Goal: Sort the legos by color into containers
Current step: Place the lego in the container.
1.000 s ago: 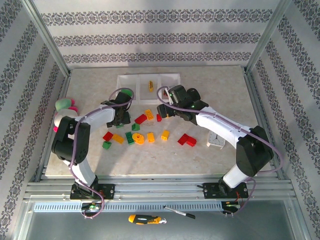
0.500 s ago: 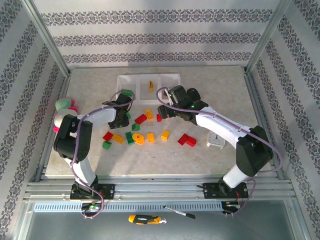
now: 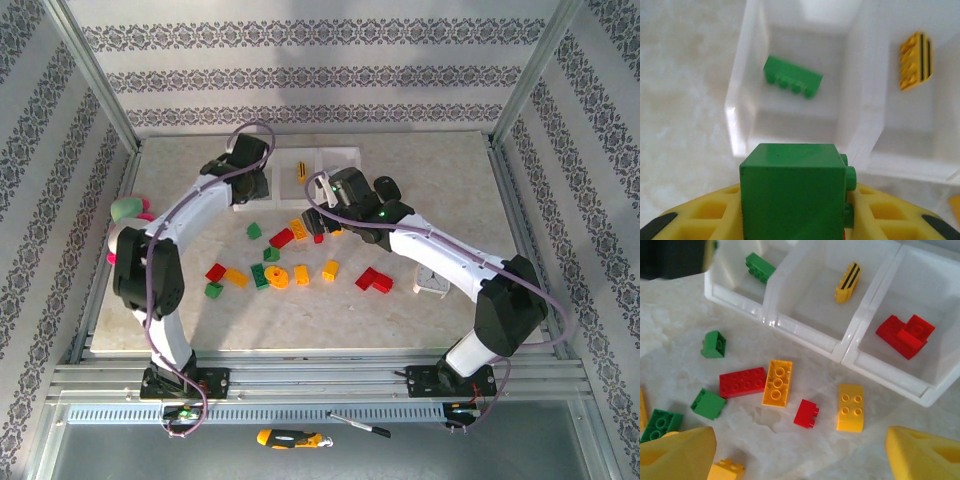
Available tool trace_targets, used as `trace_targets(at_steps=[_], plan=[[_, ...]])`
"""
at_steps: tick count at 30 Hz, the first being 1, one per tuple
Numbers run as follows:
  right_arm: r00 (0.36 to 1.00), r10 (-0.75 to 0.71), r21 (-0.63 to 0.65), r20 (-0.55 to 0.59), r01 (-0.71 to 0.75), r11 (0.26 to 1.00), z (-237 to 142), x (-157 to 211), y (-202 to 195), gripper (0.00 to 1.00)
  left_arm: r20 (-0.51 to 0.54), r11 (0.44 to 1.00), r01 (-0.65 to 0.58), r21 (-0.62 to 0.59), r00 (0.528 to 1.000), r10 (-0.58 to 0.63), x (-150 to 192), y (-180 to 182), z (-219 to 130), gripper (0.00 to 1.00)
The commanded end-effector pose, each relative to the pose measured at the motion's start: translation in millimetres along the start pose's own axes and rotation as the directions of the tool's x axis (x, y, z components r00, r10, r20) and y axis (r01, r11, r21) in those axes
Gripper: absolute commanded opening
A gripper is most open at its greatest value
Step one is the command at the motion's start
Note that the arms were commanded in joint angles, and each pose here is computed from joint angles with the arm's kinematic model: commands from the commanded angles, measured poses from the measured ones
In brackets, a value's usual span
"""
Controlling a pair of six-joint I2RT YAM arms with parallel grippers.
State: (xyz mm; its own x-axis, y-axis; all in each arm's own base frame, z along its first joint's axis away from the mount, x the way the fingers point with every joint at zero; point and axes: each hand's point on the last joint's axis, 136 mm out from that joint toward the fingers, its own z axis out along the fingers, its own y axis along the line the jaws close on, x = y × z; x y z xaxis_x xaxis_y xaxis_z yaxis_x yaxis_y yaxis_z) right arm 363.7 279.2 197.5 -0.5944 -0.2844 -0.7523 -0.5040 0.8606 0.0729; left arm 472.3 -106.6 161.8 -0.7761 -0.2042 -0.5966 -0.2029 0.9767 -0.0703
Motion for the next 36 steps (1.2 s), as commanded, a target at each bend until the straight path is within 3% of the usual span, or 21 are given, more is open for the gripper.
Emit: trace_targets(at_steps=[1,8,12,25,27,30,36], plan=[[0.997,-0.017,-0.024,0.077,0.019,1.0,-17,-24,8,0.87,-0.016,0.998,-0.054,-0.04,0.998,0.054,-17,4,20,0.38],[0.997,-0.013,0.015,0.081,0.012,1.0,-22,-17,0,0.87,-0.049,0.995,-0.091,-0.042,0.995,0.089,-36,-3,59,0.38],[0.997,-0.014,0.036,0.075,0.011,0.999,-21,-11,-5,0.87,-0.113,0.994,-0.095,-0.053,0.99,0.089,-32,-3,72,0.38],[0.998,-0.014,0.043,0.068,0.011,0.999,-19,-8,-7,0.87,-0.171,0.997,-0.049,-0.064,0.985,0.038,-19,4,97,0.44],[0.998,-0.014,0.045,0.064,0.012,0.999,-18,-7,-7,0.88,-0.169,0.997,-0.048,-0.065,0.985,0.037,-21,5,95,0.5],[0.997,-0.013,0.042,0.072,0.01,0.999,-21,-9,-7,0.87,-0.157,0.998,-0.039,-0.051,0.987,0.031,-26,2,87,0.66],[0.996,-0.01,0.052,0.084,0.005,0.999,-24,-11,-9,0.87,-0.111,0.999,-0.036,-0.017,0.993,0.034,-41,-1,59,0.85]])
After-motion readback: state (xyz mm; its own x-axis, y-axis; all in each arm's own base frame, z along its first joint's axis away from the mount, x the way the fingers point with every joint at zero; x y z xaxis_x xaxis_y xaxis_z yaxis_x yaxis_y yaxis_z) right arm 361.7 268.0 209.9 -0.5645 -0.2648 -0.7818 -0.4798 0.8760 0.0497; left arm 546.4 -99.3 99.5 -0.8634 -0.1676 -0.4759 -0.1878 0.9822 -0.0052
